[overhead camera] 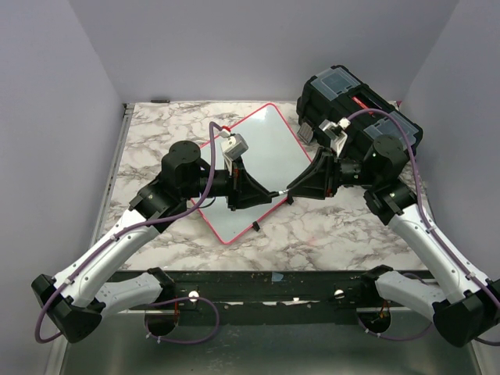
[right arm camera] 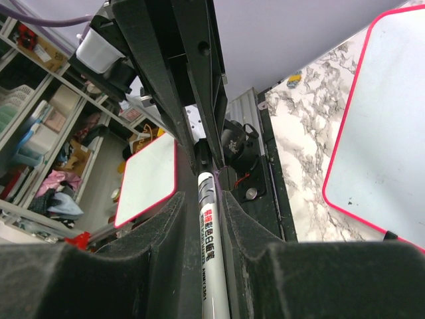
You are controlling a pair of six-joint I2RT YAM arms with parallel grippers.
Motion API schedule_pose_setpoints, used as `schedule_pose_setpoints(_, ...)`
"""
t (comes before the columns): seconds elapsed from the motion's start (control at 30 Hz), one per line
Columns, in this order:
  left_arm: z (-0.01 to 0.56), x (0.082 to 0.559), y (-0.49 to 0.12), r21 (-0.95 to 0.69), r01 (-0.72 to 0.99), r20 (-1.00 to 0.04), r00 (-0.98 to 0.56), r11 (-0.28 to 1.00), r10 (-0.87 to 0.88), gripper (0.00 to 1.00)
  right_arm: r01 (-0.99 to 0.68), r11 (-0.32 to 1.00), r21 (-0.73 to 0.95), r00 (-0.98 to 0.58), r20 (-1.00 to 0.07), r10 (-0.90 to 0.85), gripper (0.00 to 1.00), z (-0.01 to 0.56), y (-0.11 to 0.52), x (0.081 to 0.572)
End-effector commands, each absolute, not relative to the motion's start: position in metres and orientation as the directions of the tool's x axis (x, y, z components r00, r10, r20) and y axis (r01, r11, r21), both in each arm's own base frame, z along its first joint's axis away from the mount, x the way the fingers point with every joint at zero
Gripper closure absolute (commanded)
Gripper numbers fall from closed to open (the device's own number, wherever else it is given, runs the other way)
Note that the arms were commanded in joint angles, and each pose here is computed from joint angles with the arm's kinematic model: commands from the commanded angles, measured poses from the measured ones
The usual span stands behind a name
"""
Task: Write a sentence on the whiteboard
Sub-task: Open the pen cap from the whiteboard marker.
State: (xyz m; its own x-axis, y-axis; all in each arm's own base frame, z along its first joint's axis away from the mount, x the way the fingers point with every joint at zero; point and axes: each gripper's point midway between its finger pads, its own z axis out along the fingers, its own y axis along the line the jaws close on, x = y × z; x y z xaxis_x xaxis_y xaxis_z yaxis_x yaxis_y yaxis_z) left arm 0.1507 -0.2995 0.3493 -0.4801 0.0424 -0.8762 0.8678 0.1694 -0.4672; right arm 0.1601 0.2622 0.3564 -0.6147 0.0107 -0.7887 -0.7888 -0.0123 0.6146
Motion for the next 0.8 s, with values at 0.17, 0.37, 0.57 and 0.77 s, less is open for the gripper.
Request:
schedule_pose_setpoints(0.17,0.35,0.176,-0.303,-0.431,0.87,-0.895,-0.446,0.239,0.01,1.0,-0.789,-0.076,0.61,-0.608,-0.793,-0.041,0.71,0.363,0.271,0.142)
schedule_pose_setpoints(0.37,0.348,0.178,-0.302,-0.435,0.867,-0.893,-0.45,0.244,0.006,1.0,-0.787,-0.077,0.612,-0.61,-0.791,-0.048,0.72,0.362,0.272,0.141)
schedule_pose_setpoints(0.57,0.344,0.182,-0.302,-0.437,0.861,-0.891,-0.454,0.26,0.006,1.0,-0.788,-0.076,0.611,-0.609,-0.792,-0.051,0.72,0.361,0.272,0.141)
schedule_pose_setpoints(0.77,0.343,0.183,-0.301,-0.44,0.859,-0.89,-0.457,0.261,0.005,1.0,-0.787,-0.074,0.612,-0.61,-0.791,-0.051,0.86,0.36,0.273,0.142)
